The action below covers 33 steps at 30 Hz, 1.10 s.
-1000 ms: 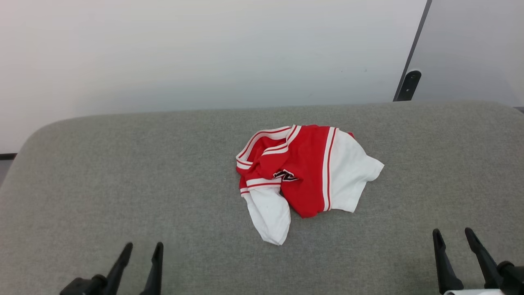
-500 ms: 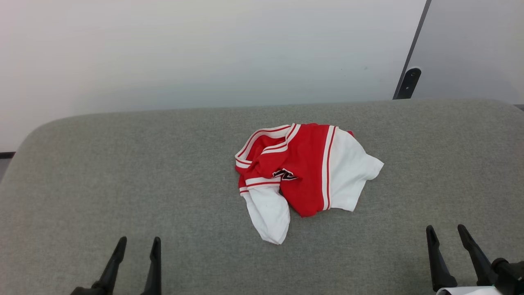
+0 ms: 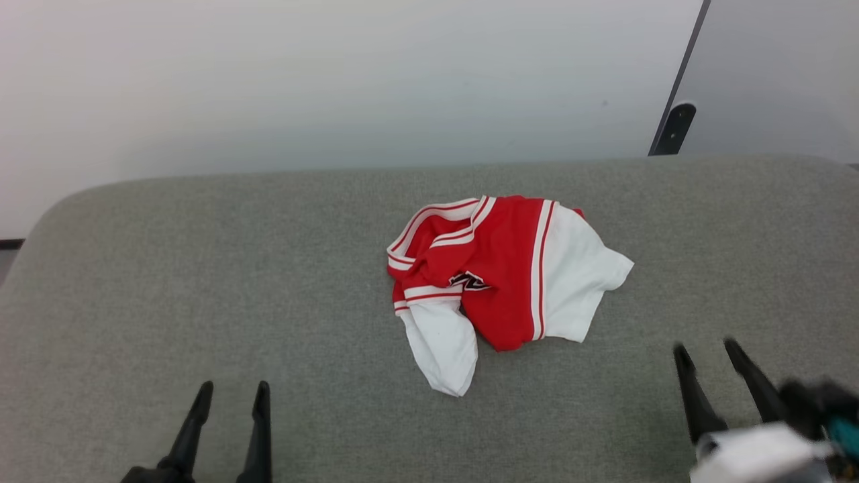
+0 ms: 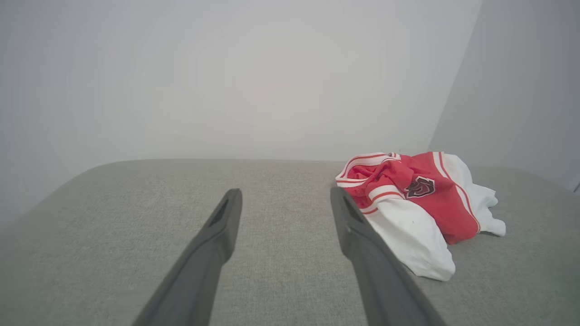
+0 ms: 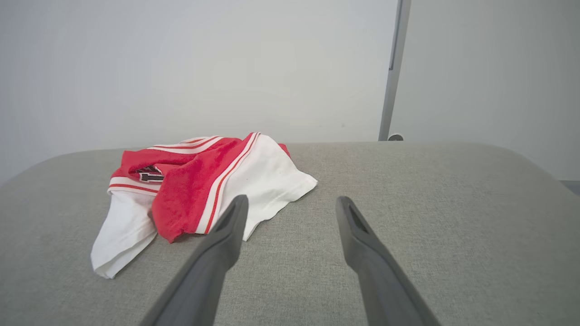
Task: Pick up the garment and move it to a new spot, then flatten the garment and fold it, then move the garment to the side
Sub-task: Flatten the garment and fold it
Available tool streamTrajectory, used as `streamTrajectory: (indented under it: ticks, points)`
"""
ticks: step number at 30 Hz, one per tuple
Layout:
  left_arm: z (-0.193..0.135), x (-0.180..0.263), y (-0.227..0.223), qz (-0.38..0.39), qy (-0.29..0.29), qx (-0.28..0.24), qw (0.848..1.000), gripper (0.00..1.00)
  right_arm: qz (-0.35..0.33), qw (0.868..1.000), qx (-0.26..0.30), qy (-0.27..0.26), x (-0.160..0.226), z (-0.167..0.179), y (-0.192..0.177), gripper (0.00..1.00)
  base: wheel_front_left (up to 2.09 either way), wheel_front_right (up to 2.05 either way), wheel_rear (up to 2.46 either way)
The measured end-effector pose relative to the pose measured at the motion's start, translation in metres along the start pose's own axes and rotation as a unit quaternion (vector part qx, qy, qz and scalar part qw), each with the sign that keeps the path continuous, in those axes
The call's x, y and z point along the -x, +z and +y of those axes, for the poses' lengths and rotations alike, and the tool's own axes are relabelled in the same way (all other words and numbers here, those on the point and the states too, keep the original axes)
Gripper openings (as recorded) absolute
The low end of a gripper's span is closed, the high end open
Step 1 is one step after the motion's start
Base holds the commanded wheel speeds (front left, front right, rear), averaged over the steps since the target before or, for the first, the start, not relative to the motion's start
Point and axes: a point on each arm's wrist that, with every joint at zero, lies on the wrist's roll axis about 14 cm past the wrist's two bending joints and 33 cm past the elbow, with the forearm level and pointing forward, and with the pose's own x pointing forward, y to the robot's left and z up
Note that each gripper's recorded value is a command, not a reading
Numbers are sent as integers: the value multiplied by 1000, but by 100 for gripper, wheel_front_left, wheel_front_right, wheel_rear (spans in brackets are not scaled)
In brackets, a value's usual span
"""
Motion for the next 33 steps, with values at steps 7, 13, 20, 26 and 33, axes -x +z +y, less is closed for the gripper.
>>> streamTrajectory:
  ticks: [7, 13, 20, 26, 33]
  points:
    - [-12, -15, -9, 9, -13, 12, 1000, 100, 118, 990, 49, 58, -65, 12, 2, 100, 0, 0, 0]
    - [-17, -27, -17, 18, -19, 20, 999, 100, 274, 958, 68, 57, -98, -3, -27, 100, 0, 0, 0]
    - [-12, -32, -30, 36, -8, 29, 999, 100, 382, 922, 53, 44, -128, -9, -55, 100, 0, 0, 0]
    - [-11, -37, -40, 49, -4, 31, 998, 100, 420, 905, 61, 40, -153, -4, -75, 100, 0, 0, 0]
    - [-6, -43, -49, 61, 4, 32, 998, 100, 469, 879, 77, 33, -164, -2, -109, 100, 0, 0, 0]
